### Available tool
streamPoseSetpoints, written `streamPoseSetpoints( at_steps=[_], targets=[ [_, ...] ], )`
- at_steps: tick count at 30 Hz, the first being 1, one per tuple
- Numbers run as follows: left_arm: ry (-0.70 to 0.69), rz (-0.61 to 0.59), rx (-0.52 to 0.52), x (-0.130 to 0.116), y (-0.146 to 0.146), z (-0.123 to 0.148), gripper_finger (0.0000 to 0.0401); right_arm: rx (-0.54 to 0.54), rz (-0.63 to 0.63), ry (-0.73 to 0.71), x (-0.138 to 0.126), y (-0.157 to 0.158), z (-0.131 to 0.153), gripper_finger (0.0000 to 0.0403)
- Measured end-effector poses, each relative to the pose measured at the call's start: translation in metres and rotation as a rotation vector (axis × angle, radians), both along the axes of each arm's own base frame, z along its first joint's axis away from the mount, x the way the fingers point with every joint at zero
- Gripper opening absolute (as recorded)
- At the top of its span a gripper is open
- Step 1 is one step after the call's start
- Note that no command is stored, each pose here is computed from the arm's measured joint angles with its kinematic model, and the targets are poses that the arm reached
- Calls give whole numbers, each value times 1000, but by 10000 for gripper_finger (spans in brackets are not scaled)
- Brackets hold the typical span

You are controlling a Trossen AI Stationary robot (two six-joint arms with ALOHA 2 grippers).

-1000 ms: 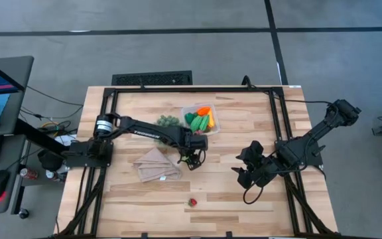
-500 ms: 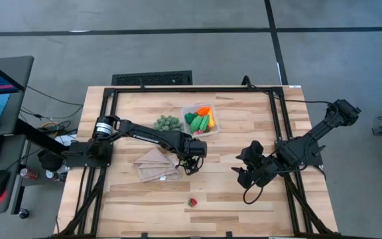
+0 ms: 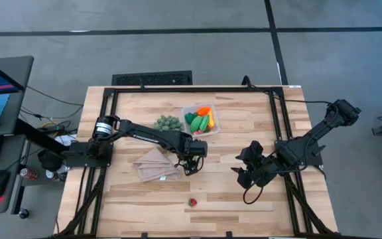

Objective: Pick and placing Produce into tupperware
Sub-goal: Put the green star fruit into the transparent bin

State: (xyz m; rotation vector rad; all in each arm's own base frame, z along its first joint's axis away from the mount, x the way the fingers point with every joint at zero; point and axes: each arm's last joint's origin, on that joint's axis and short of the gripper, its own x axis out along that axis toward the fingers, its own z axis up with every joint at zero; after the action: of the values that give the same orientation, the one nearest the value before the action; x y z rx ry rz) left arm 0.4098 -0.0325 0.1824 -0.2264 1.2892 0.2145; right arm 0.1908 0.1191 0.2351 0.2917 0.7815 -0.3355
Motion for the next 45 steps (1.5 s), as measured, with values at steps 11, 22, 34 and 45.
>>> streamPoseSetpoints(
  at_steps=[11,22,34,45],
  targets=[
    [8,-170,33,-2,-15,0,278,-6,7,2,0,0,0,244],
    [63,-169,127,-7,-14,-1,279,-8,7,1,0,0,0,244],
    [11,-190,124,-2,-13,0,279,-34,11,9,-1,-1,-1,244],
    [51,-219,65,5,-11,-26,279,-39,-21,16,3,-8,-1,244]
  ],
)
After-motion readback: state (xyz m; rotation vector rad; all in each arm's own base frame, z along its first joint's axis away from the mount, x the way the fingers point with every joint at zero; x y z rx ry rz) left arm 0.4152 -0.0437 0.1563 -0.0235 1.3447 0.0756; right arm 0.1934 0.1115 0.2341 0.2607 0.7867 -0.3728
